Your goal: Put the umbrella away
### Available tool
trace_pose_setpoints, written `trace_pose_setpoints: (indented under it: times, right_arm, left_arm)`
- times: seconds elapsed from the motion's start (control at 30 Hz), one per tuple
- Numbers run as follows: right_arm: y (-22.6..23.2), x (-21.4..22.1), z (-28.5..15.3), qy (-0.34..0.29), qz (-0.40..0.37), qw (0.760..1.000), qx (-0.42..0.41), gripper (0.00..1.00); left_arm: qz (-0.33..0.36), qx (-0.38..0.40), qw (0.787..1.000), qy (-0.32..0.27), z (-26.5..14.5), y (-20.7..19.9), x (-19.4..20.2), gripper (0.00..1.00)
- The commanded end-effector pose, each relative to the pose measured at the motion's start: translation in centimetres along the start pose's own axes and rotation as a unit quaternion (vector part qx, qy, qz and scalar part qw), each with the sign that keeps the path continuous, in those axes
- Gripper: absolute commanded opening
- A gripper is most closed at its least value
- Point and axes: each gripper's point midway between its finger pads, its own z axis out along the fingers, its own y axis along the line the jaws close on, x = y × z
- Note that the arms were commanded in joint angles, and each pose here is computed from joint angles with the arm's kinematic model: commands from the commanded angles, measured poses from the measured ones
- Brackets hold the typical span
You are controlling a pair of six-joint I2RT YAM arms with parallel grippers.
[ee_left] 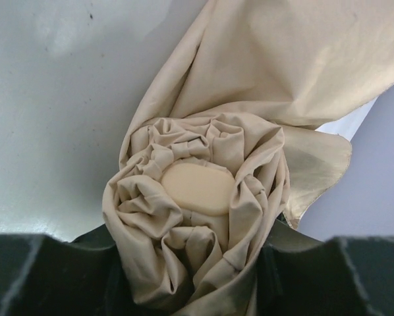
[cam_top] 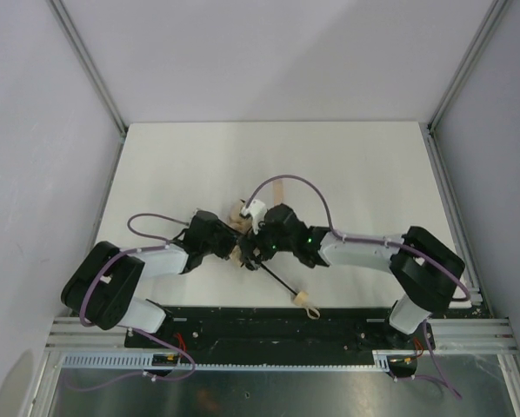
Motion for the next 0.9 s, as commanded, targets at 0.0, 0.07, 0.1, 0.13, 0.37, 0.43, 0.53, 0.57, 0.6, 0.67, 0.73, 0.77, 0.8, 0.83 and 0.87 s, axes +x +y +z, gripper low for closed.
trace_pose_setpoints:
  times: [0.0,0.07,0.1,0.13,0.37,0.43,0.53,0.57,0.6,0.67,0.73,0.77,0.8,0.83,0.87]
  right_arm:
    - [-2.0,-1.3,-1.6,-0.039,-0.146,0.976,0.16,0.88]
    - [-1.0,-1.2,-1.0,-0.051,-0.183,0.966,0.178,0.88]
    - [-0.9,-1.1,-0.6,-0.056,-0.199,0.959,0.193,0.88]
    - [-1.0,-1.1,-0.2,-0.062,-0.213,0.952,0.21,0.88]
    - [-3.0,1.5,2.5,-0.027,-0.278,0.916,0.286,0.82]
    - [-4.0,2.1,2.9,-0.012,-0.282,0.908,0.311,0.75]
    - [-4.7,3.1,3.5,0.002,-0.286,0.902,0.323,0.5]
    - [-4.9,3.5,3.6,0.006,-0.286,0.901,0.325,0.41]
    - [-4.9,3.9,3.8,0.01,-0.283,0.903,0.322,0.33]
    - [-4.7,4.8,4.1,0.023,-0.271,0.912,0.307,0.13]
    - [-4.6,5.8,4.3,0.038,-0.253,0.922,0.29,0.03]
    - [-4.6,6.4,4.3,0.05,-0.242,0.928,0.278,0.02]
    - [-4.5,7.0,4.2,0.059,-0.227,0.935,0.265,0.01]
    - [-4.4,7.4,4.2,0.065,-0.209,0.943,0.249,0.0]
    - [-4.2,7.8,4.2,0.07,-0.189,0.952,0.23,0.0]
  left_arm:
    - [-0.008,-0.126,0.99,0.062,-1.1,6.4,2.6,0.0]
    - [-0.021,-0.137,0.988,0.073,-1.5,6.6,3.0,0.0]
    - [-0.028,-0.143,0.986,0.076,-1.6,6.8,3.2,0.0]
    - [-0.034,-0.148,0.985,0.08,-1.7,6.9,3.3,0.0]
    - [-0.039,-0.167,0.981,0.094,-1.9,6.9,3.3,0.0]
    - [-0.036,-0.165,0.981,0.098,-1.9,6.7,3.4,0.0]
    - [-0.027,-0.165,0.981,0.103,-1.8,6.6,3.4,0.0]
    - [-0.025,-0.166,0.98,0.105,-1.7,6.6,3.4,0.0]
    - [-0.022,-0.166,0.98,0.106,-1.7,6.6,3.4,0.0]
    - [-0.011,-0.169,0.98,0.103,-1.5,6.8,3.3,0.0]
    - [0.001,-0.172,0.981,0.094,-1.4,7.1,2.9,0.0]
    - [0.008,-0.173,0.981,0.089,-1.3,7.2,2.7,0.0]
    - [0.016,-0.172,0.981,0.083,-1.2,7.2,2.4,0.0]
    - [0.025,-0.17,0.982,0.078,-1.2,7.0,2.1,0.02]
    - [0.033,-0.165,0.983,0.073,-1.1,6.8,1.8,0.1]
